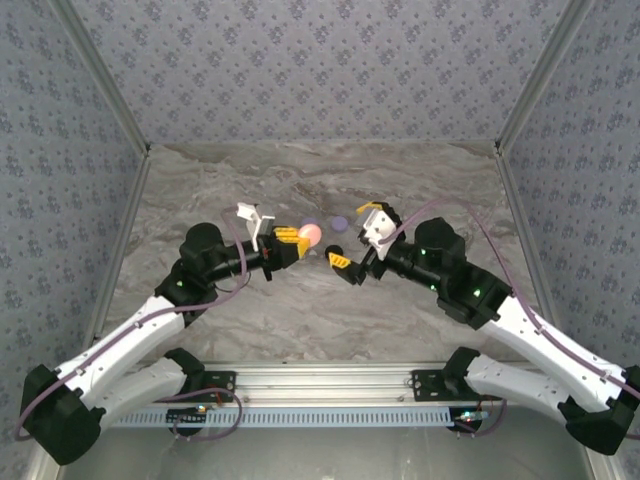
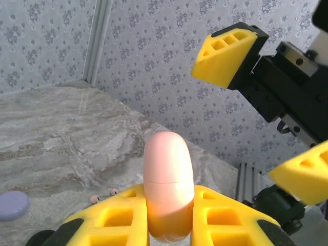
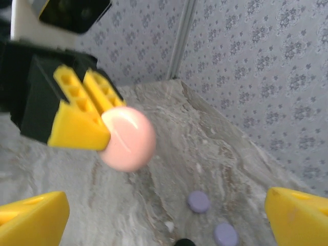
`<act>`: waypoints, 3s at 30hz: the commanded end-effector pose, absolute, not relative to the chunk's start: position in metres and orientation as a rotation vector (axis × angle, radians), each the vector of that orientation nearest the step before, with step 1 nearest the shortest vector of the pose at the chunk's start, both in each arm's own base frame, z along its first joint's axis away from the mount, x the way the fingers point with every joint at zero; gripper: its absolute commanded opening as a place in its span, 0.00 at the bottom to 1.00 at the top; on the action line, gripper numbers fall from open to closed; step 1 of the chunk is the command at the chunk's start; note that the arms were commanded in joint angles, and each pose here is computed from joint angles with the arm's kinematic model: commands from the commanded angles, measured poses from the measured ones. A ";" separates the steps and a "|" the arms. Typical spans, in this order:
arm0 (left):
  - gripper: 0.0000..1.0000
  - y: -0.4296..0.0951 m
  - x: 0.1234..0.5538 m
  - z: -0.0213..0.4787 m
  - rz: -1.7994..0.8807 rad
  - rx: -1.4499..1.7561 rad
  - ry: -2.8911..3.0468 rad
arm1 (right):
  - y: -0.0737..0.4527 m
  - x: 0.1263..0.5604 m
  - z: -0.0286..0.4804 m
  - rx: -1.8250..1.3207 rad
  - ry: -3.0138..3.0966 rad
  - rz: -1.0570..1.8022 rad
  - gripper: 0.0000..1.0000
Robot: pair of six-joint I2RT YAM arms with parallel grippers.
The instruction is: Insert the wireless bluetooth earbuds into the charging case
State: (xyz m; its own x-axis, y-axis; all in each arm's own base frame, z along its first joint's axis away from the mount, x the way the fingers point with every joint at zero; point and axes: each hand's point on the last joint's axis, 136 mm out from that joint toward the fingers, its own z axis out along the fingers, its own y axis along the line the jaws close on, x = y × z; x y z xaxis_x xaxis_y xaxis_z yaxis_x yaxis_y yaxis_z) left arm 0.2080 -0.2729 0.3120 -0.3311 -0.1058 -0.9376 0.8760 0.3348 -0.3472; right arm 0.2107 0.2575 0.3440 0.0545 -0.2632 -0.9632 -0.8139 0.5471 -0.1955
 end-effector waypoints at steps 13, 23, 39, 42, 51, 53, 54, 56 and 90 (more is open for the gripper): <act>0.00 -0.274 0.196 0.337 -1.147 0.796 1.409 | 0.283 0.236 0.355 -0.823 1.570 0.722 1.00; 0.00 -0.274 0.198 0.336 -1.141 0.788 1.417 | 0.280 0.258 0.352 -0.724 1.660 0.759 0.97; 0.00 -0.274 0.198 0.337 -1.140 0.792 1.413 | 0.283 0.275 0.341 -0.699 1.765 0.767 0.96; 0.00 -0.274 0.198 0.336 -1.135 0.790 1.415 | 0.284 0.276 0.341 -0.702 1.776 0.772 0.96; 0.00 -0.273 0.201 0.323 -1.111 0.791 1.460 | 0.231 0.285 0.342 -0.437 1.960 0.745 0.99; 0.00 -0.273 0.201 0.322 -1.110 0.790 1.462 | 0.211 0.290 0.332 -0.335 2.061 0.716 0.99; 0.00 -0.273 0.201 0.321 -1.109 0.789 1.463 | 0.199 0.293 0.318 -0.269 2.128 0.689 0.98; 0.00 -0.272 0.201 0.321 -1.109 0.790 1.465 | 0.177 0.298 0.294 -0.144 2.229 0.636 0.97; 0.00 -0.267 0.202 0.314 -1.054 0.793 1.505 | 0.120 0.336 0.036 0.295 2.889 0.185 0.43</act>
State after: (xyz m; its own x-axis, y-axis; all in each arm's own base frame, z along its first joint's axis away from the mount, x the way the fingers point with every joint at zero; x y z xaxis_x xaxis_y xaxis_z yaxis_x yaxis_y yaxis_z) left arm 0.2036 -0.2669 0.3020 -0.2340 -0.0431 -0.9713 0.8923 0.3873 -0.2321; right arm 0.3246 0.1169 0.0344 -0.9588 0.2075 -0.1941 0.1816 0.9729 0.1432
